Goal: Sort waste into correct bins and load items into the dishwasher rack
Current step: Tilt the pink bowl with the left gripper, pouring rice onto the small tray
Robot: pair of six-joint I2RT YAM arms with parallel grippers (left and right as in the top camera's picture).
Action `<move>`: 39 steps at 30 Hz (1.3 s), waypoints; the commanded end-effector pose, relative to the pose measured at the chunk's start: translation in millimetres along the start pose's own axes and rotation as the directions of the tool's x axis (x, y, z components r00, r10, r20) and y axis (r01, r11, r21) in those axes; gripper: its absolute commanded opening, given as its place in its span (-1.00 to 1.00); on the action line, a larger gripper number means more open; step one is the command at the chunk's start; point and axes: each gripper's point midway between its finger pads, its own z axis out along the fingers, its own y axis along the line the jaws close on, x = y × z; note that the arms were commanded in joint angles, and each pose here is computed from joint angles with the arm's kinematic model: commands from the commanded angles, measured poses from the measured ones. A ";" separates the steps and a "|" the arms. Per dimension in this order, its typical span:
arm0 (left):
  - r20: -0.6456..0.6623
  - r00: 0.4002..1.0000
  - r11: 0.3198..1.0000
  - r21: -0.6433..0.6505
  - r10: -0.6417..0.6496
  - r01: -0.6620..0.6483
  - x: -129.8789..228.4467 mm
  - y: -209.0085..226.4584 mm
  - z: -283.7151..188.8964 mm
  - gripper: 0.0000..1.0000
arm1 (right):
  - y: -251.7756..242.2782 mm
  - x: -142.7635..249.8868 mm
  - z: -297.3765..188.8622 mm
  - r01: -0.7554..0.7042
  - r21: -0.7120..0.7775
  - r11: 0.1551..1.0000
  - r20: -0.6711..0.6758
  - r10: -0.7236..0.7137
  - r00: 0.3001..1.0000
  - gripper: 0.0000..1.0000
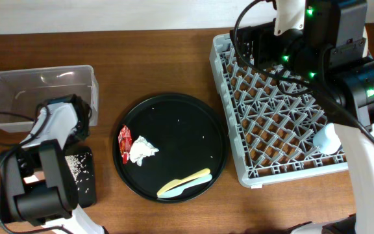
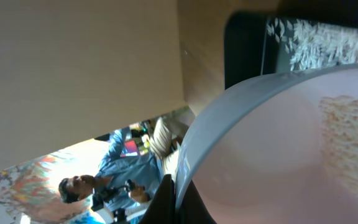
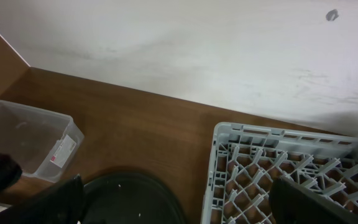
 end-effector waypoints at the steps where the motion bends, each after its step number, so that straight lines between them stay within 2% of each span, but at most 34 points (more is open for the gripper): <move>1: 0.065 0.997 0.997 0.065 -0.042 0.037 -7.2 3.5 -18.3 -0.99 | -0.7 -0.4 0.3 -0.006 0.009 1.000 0.003 0.006 1.000 0.96; 3: 0.084 0.996 0.997 -0.069 -0.026 0.031 -7.2 25.0 -15.9 -0.99 | -0.7 -0.4 0.3 -0.006 0.009 1.000 0.003 0.006 1.000 0.96; 6: -0.051 0.999 1.000 0.007 0.014 -0.013 19.8 18.7 13.6 -0.99 | -0.7 -0.2 0.6 -0.006 0.009 1.000 0.002 0.006 1.000 0.96; 7: -0.061 0.998 1.000 0.006 0.011 -0.010 22.0 21.7 16.1 -0.99 | -0.7 -0.2 0.6 -0.006 0.009 1.000 0.002 0.006 1.000 0.96; 11: -0.008 0.999 0.998 -0.053 -0.039 0.038 14.5 40.7 6.7 -0.99 | -0.7 -0.2 0.6 -0.006 0.009 1.000 0.002 0.006 1.000 0.97; 15: -0.023 0.999 0.999 -0.028 -0.045 0.045 16.9 37.9 9.6 -0.99 | -0.7 -0.2 0.6 -0.006 0.009 1.000 0.002 0.006 1.000 0.96; 17: 0.018 0.998 0.998 -0.009 -0.061 0.061 9.2 32.8 -1.2 -0.99 | -0.7 -0.2 0.6 -0.006 0.009 1.000 0.002 0.006 1.000 0.96; 19: 0.063 0.996 0.997 -0.040 -0.060 0.062 2.1 34.5 -11.7 -0.99 | -0.7 -0.2 0.6 -0.006 0.009 1.000 0.002 0.006 1.000 0.96; 21: 0.053 0.997 0.994 -0.090 -0.054 0.059 5.0 41.7 -5.5 -0.99 | -0.7 -0.2 0.6 -0.006 0.009 1.000 0.002 0.006 1.000 0.96; 23: 0.004 0.999 0.999 -0.032 -0.035 0.035 13.7 35.2 3.8 -0.99 | -0.7 -0.2 0.6 -0.006 0.009 1.000 0.002 0.006 1.000 0.96; 25: 0.059 0.995 0.996 0.029 -0.081 0.079 5.2 28.8 -12.9 -0.99 | -0.7 -0.2 0.6 -0.006 0.009 1.000 0.002 0.006 1.000 0.96; 27: 0.100 0.991 0.991 -0.089 -0.090 0.099 2.4 48.7 -16.8 -0.99 | -0.7 -0.2 0.6 -0.006 0.009 1.000 0.002 0.006 1.000 0.96; 28: 0.084 0.993 0.993 -0.079 -0.080 0.086 5.0 47.5 -13.2 -0.99 | -0.7 -0.2 0.6 -0.006 0.009 1.000 0.002 0.006 1.000 0.96; 30: 0.075 0.991 0.992 0.062 -0.111 0.106 4.6 25.1 -15.8 -0.99 | -0.7 -0.2 0.8 -0.007 0.010 1.000 0.001 0.007 1.000 0.96; 31: 0.081 0.991 0.993 0.046 -0.109 0.105 3.9 27.3 -16.4 -0.99 | -0.7 -0.2 0.8 -0.007 0.010 1.000 0.001 0.007 1.000 0.96; 32: 0.080 0.994 0.997 -0.027 -0.068 0.070 6.4 39.5 -14.0 -0.99 | -0.7 -0.2 0.8 -0.007 0.010 1.000 0.001 0.007 1.000 0.96; 33: 0.088 0.995 0.998 -0.041 -0.039 0.043 5.5 42.6 -16.1 -0.99 | -0.7 -0.2 0.8 -0.007 0.010 1.000 0.001 0.007 1.000 0.96; 35: 0.131 0.988 0.997 -0.014 -0.078 0.080 2.0 42.1 -27.2 -0.99 | -0.7 -0.2 0.8 -0.007 0.010 1.000 0.001 0.007 1.000 0.96; 39: 0.053 0.997 0.994 -0.092 -0.048 0.053 17.6 60.2 -5.7 -0.99 | -0.8 0.0 1.2 -0.007 0.010 1.000 0.001 0.007 1.000 0.96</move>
